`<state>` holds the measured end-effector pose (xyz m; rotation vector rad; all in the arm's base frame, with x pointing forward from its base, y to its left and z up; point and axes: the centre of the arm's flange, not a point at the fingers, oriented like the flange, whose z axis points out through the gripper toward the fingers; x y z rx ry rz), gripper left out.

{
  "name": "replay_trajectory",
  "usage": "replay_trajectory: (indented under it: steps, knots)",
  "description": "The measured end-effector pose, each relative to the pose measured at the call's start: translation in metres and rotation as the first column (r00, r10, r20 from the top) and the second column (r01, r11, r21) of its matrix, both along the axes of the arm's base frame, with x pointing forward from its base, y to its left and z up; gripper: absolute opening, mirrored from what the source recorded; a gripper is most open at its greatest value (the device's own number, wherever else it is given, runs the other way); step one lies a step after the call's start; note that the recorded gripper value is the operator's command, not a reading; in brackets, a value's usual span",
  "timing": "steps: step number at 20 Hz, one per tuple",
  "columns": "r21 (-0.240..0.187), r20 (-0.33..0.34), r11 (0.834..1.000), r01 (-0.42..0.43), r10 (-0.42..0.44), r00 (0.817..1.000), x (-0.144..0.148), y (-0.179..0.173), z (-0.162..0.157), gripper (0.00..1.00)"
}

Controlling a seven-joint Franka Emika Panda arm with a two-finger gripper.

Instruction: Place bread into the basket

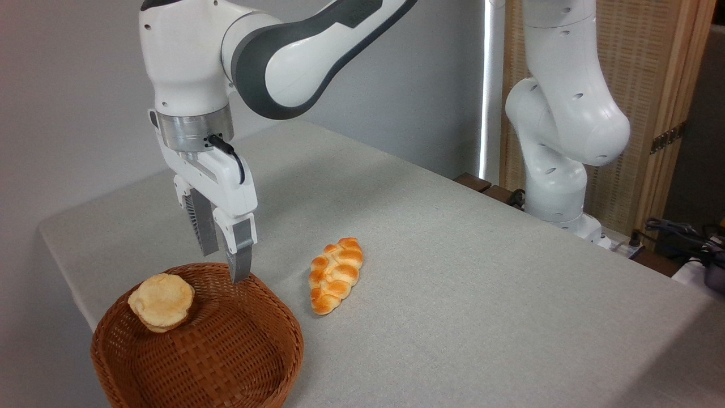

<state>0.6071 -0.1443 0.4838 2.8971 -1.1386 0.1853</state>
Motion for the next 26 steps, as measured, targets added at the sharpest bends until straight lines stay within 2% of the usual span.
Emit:
replay_trajectory:
  steps: [14,19,26]
  knots:
    - [0.002,-0.01,1.0,0.001,-0.001,1.0,-0.006,0.001,-0.002,1.0]
    - [0.003,-0.032,1.0,0.003,-0.003,0.999,-0.031,0.006,-0.004,1.0]
    - [0.014,-0.099,1.0,0.002,0.0,0.995,-0.077,0.015,-0.023,1.0]
